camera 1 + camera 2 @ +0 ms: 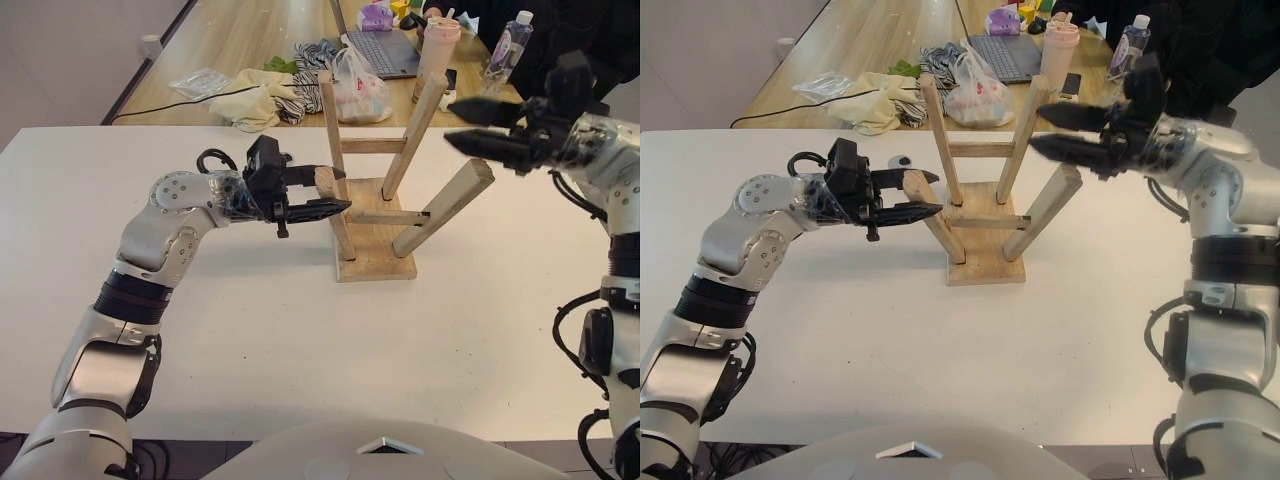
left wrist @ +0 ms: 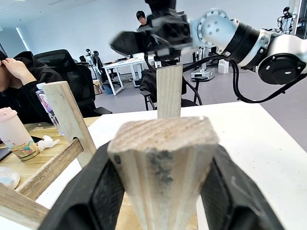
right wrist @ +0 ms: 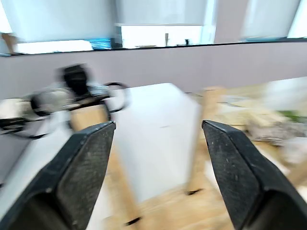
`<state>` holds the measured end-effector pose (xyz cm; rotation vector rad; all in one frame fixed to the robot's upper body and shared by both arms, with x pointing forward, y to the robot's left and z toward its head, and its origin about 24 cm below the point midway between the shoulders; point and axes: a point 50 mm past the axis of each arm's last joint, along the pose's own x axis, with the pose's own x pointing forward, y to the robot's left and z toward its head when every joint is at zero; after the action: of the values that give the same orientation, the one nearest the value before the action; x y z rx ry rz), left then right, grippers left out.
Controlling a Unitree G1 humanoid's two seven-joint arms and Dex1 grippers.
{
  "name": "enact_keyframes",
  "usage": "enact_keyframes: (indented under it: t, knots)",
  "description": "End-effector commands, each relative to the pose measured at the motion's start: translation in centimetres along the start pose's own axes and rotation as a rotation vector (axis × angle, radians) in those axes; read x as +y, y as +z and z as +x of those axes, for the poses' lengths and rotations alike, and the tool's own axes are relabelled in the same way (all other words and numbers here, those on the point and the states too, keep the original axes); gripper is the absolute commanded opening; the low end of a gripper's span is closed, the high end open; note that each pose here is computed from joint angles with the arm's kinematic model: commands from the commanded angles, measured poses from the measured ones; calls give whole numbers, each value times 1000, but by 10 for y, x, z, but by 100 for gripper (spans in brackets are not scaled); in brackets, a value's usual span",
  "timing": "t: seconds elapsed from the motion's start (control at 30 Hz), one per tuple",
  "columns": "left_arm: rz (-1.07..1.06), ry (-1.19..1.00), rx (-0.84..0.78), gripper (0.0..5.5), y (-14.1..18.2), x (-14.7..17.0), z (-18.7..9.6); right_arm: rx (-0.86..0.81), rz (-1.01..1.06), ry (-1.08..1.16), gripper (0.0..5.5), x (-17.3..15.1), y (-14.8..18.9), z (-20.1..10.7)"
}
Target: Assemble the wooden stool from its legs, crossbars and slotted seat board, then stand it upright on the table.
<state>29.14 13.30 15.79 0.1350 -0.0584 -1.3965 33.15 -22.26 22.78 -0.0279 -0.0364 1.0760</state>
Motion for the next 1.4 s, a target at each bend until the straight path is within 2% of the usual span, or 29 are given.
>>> enact_keyframes:
  t: [0.03, 0.17, 0.2, 0.27, 0.37, 0.5, 0.6, 0.67, 0.73, 0.87, 0.93, 1.03, 1.17, 1.2, 1.3, 1.4]
  knots:
    - [-331, 8, 361, 200, -89, -33, -9, 6, -333, -345, 303, -4, 37, 24]
    - [-362, 46, 365, 200, -92, -34, -9, 41, -862, -313, 231, 47, 50, 56]
    - [-367, 51, 369, 200, -93, -33, -8, 44, -951, -296, 214, 61, 45, 63]
    - [-375, 64, 372, 200, -95, -33, -9, 32, -1004, -268, 178, 81, 29, 72]
    - [-387, 84, 365, 200, -95, -33, -10, 30, -858, -313, 133, 96, -6, 77]
    - [-394, 91, 348, 200, -92, -32, -10, 139, -698, -267, 59, 113, -53, 78]
    - [-393, 85, 347, 200, -91, -31, -8, 322, -535, -233, 3, 122, -113, 71]
    - [-387, 78, 344, 200, -88, -30, -7, 441, -484, -204, 0, 130, -144, 64]
    - [-372, 69, 325, 200, -83, -29, -1, 504, -414, -189, 0, 135, -161, 60]
    - [-330, 21, 282, 200, -72, -29, 26, 536, -304, -183, 0, 138, -173, 58]
    - [-288, -20, 310, 200, -77, -36, 42, 555, -236, -174, 0, 141, -180, 56]
    - [-260, -42, 365, 200, -87, -44, 51, 573, -198, -169, 0, 142, -185, 54]
    - [-245, -66, 443, 200, -98, -52, 33, 585, -169, -184, 0, 141, -189, 50]
    - [-247, -60, 432, 237, -95, -52, 29, 588, -162, -187, 0, 141, -190, 50]
    - [-224, 33, 416, 286, -90, -44, 18, 592, -149, -195, 0, 139, -191, 48]
    - [-216, 65, 432, 286, -89, -44, 5, 595, -154, -195, 0, 135, -190, 46]
